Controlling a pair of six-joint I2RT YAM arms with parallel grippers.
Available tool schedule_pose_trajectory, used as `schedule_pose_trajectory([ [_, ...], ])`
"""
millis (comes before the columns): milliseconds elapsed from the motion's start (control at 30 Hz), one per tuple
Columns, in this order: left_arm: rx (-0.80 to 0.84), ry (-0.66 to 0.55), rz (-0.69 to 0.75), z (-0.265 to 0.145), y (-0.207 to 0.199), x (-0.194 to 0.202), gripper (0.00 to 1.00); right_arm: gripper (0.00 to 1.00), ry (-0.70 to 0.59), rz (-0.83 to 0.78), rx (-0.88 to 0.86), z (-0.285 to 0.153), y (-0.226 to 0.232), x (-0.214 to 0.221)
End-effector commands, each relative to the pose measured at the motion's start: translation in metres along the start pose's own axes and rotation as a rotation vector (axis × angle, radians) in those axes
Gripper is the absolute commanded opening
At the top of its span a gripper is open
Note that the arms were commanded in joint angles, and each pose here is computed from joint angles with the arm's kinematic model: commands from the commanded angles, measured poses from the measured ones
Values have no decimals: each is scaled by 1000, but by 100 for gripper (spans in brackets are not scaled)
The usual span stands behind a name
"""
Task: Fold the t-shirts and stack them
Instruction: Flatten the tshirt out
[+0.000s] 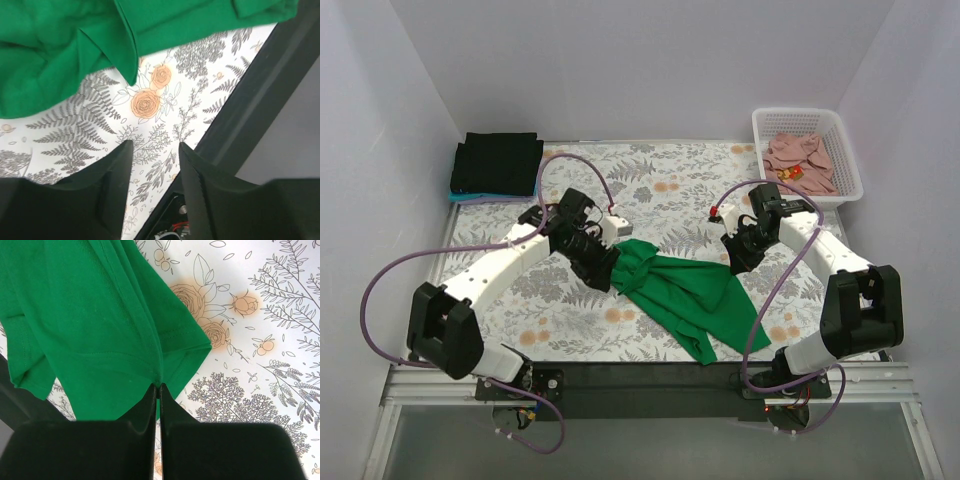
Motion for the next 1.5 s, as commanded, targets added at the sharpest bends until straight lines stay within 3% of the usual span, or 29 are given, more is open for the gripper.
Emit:
schedule_pose_trajectory([
  [0,-63,-24,48,19,5,15,42,1,-18,11,-11,-6,-1,-7],
  [233,-79,-127,64,51,12,15,57,1,-19,11,1,-8,-1,-8],
  [467,-23,-158,113,75,0,12,56,1,-13,12,8,-8,0,-5],
  [1300,-126,-61,74,103,15,21,35,1,-18,19,-1,-10,-1,-8],
  [1400,-143,-93,68,101,16,11,26,1,-23,18,1,-11,-1,-10],
  [1467,-164,-112,46,97,17,4,10,1,-23,16,9,-13,-2,-12],
])
Point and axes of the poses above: each gripper's point midway between its finger pads, its own z axis out along the fingers, its own y axis along the line the jaws close on, x = y × z, the point moved 9 cm from there along -z, back along the fingers, and after that the axes turned 1 degree about -z, right-handed, at the moved point
